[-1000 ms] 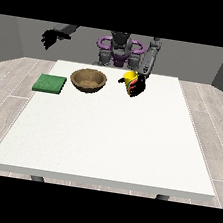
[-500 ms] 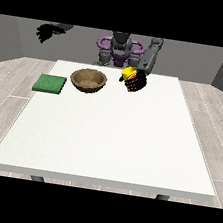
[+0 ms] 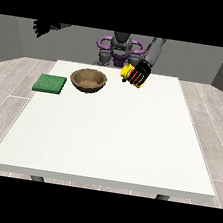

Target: Pick the cup and pour the ball into the bowl, then pick the bowl and place it on the pad

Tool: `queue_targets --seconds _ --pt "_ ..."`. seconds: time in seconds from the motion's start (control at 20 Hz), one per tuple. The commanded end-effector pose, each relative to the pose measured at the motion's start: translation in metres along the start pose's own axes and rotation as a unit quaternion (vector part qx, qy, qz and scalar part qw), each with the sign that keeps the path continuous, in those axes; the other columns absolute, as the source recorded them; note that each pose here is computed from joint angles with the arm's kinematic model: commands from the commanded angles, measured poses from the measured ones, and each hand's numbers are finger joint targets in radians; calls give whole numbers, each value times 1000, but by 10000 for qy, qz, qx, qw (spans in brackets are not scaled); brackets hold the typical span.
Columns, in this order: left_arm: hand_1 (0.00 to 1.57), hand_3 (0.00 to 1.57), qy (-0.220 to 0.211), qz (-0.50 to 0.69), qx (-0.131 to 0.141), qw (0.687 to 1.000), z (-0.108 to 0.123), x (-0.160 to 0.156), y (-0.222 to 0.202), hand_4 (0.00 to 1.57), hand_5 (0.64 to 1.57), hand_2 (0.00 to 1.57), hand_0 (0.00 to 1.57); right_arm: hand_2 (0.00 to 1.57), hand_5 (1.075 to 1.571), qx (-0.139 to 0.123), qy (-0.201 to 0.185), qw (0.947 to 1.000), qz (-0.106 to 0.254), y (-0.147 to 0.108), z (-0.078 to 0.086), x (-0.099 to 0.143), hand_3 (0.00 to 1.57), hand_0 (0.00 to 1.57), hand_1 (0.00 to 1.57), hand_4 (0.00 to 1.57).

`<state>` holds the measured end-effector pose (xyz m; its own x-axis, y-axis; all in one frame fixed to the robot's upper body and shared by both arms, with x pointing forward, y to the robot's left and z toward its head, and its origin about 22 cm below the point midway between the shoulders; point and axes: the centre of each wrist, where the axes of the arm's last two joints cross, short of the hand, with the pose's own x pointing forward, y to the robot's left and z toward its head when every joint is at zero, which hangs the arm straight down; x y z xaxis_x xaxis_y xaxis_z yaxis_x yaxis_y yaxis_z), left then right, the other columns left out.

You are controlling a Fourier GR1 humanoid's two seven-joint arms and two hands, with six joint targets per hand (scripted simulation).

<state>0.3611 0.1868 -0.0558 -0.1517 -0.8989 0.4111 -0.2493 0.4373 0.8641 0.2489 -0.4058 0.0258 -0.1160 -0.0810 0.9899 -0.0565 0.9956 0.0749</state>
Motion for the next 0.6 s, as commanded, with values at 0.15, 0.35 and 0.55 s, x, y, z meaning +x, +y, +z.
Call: queue_targets --seconds 0.15,0.35,0.55 --pt "914 1248 3 -1994 -601 9781 -38 32 2 1052 1569 1571 914 0 1566 -221 571 9981 -95 7 -3 -18 0 0 0 642" --pt "914 1248 -320 -2024 -882 9748 -33 101 -19 1052 1569 1571 914 0 1562 -611 787 9950 9 -19 11 -30 0 0 0 636" --pt "773 1213 -109 -2385 -809 9677 -25 112 -22 1052 1568 1571 773 0 1564 -144 737 9970 -178 -3 -5 -31 0 0 0 654"
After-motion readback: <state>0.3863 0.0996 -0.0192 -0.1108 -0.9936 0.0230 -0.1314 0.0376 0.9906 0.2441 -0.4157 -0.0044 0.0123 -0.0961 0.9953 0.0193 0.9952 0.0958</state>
